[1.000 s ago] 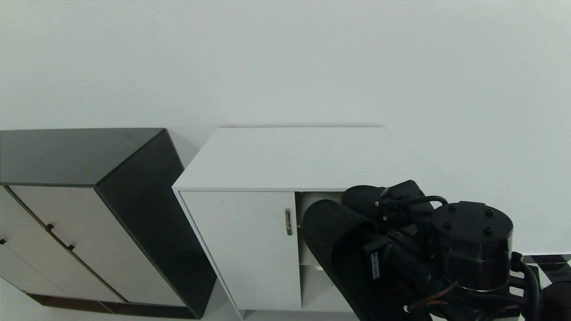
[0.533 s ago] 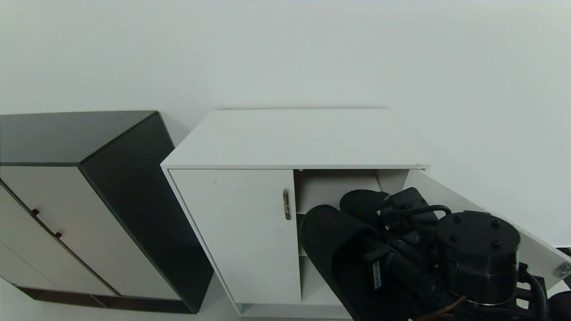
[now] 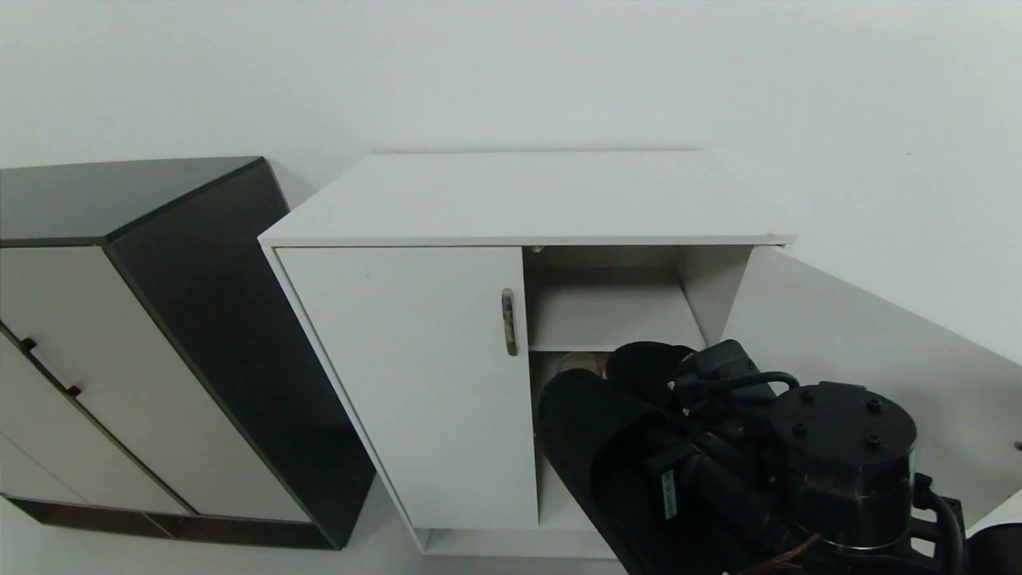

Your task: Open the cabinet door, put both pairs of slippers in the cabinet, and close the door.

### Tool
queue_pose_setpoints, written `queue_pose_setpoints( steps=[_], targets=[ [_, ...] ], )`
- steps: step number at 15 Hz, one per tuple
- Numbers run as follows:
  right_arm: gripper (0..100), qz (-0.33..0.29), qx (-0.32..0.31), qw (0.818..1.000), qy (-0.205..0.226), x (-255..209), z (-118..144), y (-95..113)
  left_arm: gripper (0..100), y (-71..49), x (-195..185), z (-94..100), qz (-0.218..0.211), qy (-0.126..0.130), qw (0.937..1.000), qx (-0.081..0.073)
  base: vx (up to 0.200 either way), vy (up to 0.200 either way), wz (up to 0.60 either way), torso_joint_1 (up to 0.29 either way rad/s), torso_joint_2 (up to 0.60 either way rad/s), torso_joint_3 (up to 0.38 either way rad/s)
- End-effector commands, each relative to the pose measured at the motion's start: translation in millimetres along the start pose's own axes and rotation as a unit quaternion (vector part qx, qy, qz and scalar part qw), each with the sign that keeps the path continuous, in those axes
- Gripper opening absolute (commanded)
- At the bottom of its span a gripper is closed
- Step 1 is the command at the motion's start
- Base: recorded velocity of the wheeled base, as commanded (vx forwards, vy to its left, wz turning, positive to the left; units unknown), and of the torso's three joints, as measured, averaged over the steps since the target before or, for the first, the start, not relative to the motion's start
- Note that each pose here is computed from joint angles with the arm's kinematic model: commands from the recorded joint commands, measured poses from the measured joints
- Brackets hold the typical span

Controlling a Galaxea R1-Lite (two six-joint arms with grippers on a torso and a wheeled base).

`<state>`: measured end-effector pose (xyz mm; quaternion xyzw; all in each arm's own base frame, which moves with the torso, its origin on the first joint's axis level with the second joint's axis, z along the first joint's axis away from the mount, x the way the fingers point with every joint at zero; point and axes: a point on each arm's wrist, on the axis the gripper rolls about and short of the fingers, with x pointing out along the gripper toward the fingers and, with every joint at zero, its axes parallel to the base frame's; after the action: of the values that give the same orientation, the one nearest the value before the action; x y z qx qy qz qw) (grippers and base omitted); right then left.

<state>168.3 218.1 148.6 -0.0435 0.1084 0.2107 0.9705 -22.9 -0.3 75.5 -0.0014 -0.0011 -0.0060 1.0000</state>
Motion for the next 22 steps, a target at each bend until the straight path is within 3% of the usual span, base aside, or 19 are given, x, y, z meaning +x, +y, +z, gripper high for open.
queue_pose_setpoints(
  steps=[1, 14, 22],
  targets=[
    [0, 0.000, -0.002, 1.000, 0.003, 1, -2, 1, 0, 0.0, 0, 0.1, 0.001, 0.000, 1.0000, 0.000, 0.000, 0.000, 0.00, -0.154, 0.48, 0.315],
    [0, -0.001, -0.004, 1.000, 0.011, 5, -6, 2, 0, 0.0, 0, 0.1, 0.001, 0.000, 1.0000, -0.001, 0.000, 0.000, 0.00, -0.101, 0.45, 0.359],
    [0, 0.006, -0.008, 1.000, 0.020, 6, -12, 3, 0, 0.0, 0, 0.1, 0.001, 0.000, 1.0000, -0.001, 0.000, 0.000, 0.00, -0.002, 0.06, 0.054]
  ],
)
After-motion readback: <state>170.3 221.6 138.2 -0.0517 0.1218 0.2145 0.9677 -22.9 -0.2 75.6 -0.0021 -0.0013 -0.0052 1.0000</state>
